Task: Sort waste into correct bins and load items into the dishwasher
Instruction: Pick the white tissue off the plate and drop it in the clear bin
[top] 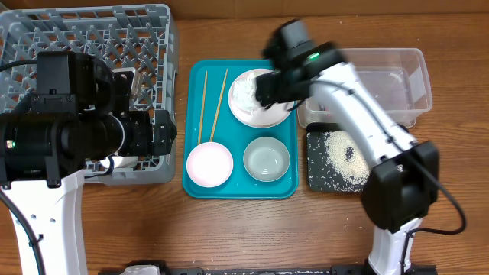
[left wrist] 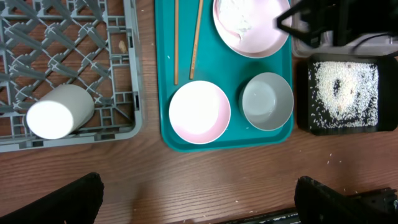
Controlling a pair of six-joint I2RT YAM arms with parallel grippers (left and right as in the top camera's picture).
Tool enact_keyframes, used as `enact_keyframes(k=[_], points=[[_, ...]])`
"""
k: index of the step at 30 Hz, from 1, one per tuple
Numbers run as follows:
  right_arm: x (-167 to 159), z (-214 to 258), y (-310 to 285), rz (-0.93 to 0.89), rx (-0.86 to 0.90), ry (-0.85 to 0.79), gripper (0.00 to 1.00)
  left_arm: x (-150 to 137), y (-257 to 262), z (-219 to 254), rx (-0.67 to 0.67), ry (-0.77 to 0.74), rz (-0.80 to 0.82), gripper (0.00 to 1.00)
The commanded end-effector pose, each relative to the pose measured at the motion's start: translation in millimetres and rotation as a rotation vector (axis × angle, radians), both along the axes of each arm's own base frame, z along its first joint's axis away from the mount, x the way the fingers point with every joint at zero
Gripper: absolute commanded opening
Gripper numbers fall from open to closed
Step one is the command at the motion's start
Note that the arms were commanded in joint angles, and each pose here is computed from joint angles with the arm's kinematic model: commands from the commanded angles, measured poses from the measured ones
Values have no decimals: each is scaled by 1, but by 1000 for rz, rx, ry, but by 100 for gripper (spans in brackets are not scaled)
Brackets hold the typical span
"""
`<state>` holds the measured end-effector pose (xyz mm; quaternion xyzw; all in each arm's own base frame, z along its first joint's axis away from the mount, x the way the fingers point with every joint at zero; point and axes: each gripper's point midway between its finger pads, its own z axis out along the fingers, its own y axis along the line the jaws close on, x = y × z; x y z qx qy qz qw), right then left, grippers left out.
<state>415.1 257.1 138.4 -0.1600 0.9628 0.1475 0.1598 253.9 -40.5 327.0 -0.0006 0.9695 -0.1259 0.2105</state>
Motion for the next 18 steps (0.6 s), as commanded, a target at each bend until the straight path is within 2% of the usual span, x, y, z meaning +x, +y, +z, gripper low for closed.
enact_keyframes(k=[1,5,9,10,11,13,14,18], points=[[11,-48,-4,-8,-184,-47,67,1,0,5,9,-25,-15,100],[24,-91,9,-17,-174,-41,67,1,0,5,9,-25,-15,100],[23,-117,19,5,-138,3,67,1,0,5,9,-25,-15,100],[24,-121,20,6,-140,2,64,1,0,5,9,-25,-15,100],[25,-125,20,5,-142,1,42,1,0,5,9,-25,-15,100],[28,-124,21,1,-134,-11,8,1,0,5,9,-25,-15,100],[31,-117,21,-2,-130,-18,4,1,0,5,9,-25,-15,100],[35,-73,16,-40,-107,-34,4,1,0,5,9,-25,-15,100]])
